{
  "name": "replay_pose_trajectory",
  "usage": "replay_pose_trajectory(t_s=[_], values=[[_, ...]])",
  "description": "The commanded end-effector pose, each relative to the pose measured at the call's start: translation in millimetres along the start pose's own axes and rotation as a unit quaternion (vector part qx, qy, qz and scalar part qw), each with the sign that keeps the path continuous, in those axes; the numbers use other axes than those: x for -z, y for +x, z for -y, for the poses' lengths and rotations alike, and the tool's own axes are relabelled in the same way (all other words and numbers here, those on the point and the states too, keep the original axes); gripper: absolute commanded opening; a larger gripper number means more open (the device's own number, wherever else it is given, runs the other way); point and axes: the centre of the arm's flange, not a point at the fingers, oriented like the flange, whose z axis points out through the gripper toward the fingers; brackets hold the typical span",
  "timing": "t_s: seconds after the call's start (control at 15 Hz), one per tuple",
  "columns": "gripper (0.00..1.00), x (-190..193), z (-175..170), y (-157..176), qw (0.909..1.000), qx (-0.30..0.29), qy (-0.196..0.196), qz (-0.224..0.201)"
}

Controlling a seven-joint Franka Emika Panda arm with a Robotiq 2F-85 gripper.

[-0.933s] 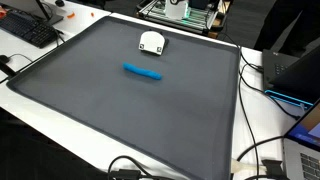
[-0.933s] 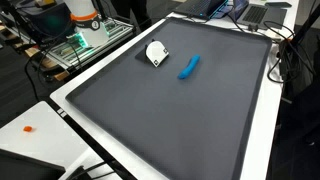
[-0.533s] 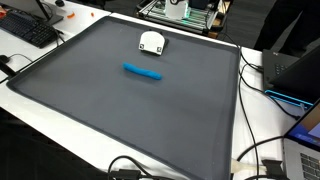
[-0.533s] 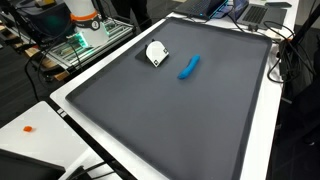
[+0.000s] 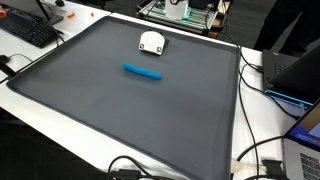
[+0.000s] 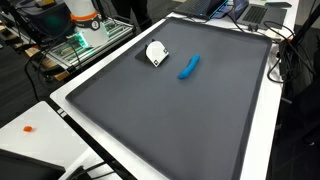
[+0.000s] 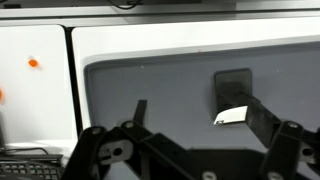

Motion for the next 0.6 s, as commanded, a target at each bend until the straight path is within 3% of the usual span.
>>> replay_pose_trajectory(t_s=[0.0,0.27,0.53], values=[[1.00,-16.9,51.8,2.2,0.9988,-0.037,0.032,-0.003],[1.00,-40.5,99.6,10.6,0.9863,-0.161,0.036,-0.001],[1.00,-72.8,134.5,16.5,0.9630,-0.266,0.042,-0.015]])
